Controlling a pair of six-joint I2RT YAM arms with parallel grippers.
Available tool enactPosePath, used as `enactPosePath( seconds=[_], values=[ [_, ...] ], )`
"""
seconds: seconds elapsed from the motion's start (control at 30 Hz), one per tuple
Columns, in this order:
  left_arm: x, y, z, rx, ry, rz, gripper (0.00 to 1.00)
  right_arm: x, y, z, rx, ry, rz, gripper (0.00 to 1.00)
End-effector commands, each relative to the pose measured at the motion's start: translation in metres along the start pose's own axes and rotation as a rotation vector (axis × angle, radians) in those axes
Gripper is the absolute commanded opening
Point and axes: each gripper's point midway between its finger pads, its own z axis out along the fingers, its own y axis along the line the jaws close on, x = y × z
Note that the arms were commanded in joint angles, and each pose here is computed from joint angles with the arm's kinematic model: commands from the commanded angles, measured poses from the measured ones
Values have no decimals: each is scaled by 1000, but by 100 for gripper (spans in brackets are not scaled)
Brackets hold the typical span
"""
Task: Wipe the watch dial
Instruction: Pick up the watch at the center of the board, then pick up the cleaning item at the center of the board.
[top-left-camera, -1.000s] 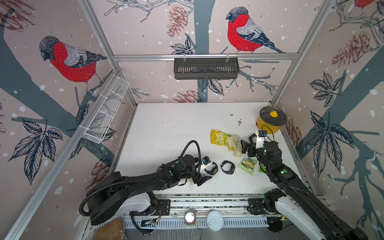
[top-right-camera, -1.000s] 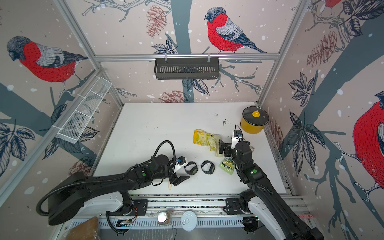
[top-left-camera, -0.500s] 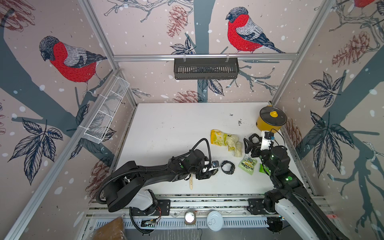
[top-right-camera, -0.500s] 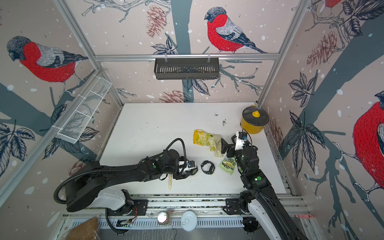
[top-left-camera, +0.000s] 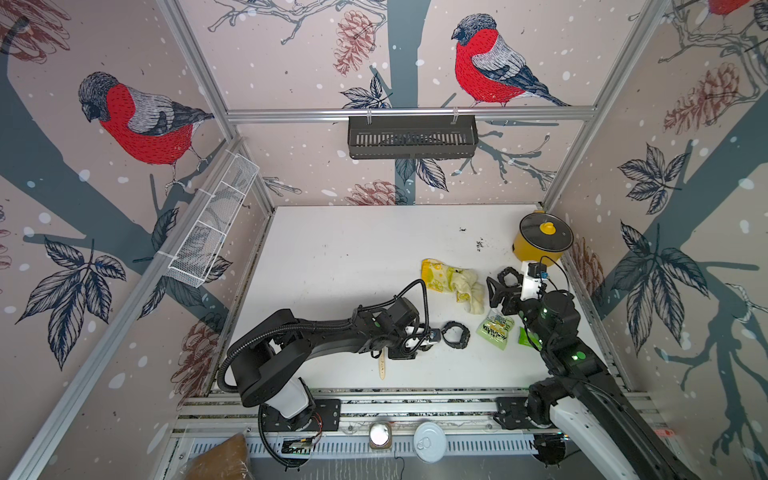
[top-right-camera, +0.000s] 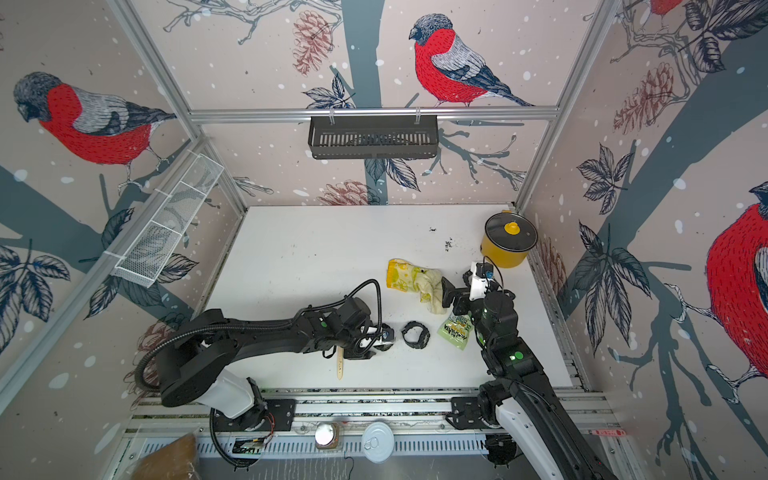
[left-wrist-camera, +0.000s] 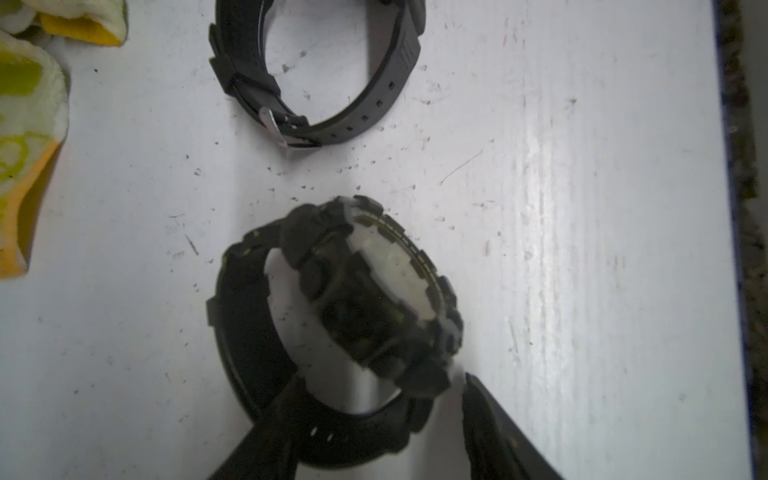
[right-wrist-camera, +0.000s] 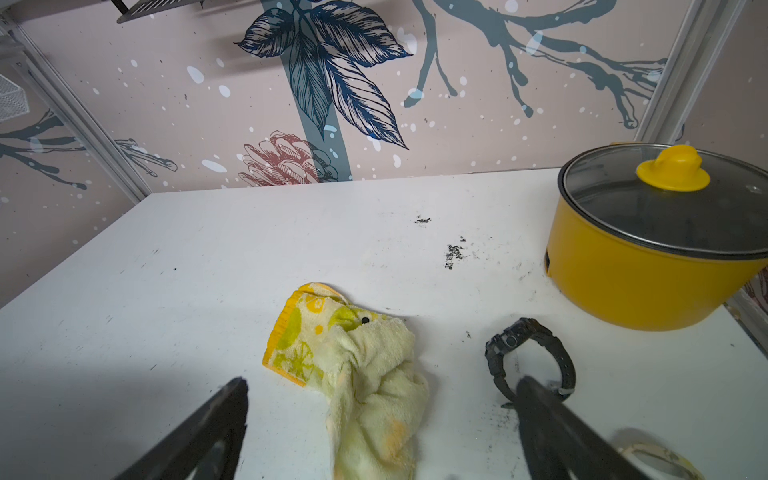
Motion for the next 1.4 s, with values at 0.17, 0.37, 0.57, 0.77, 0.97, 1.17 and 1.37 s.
enactPosePath(
  seconds=[0.17,0.37,0.57,0.77,0.97,1.17,1.37],
  values=[
    [-24,-18,-11,76,-161,87,62,-1,1,0,-4,-5,10,99],
    [-22,-15,4,102,-116,76,61,-2,2,0,-9,-7,27,99],
    [-18,-22,12,151,-114,67,46,8,7,4,-50,68,154,99],
    [-18,-20,6,133,-151,62,32,26,12,17,-108,211,223,99],
    [-25,-17,-3,107,-202,79,9,49,32,33,-196,324,217,99],
    [-48,-14,-22,69,-330,104,0,69,34,63,-91,415,151,99],
    [-86,-14,-68,-35,-659,111,0,101,29,100,45,577,53,93]
  ],
)
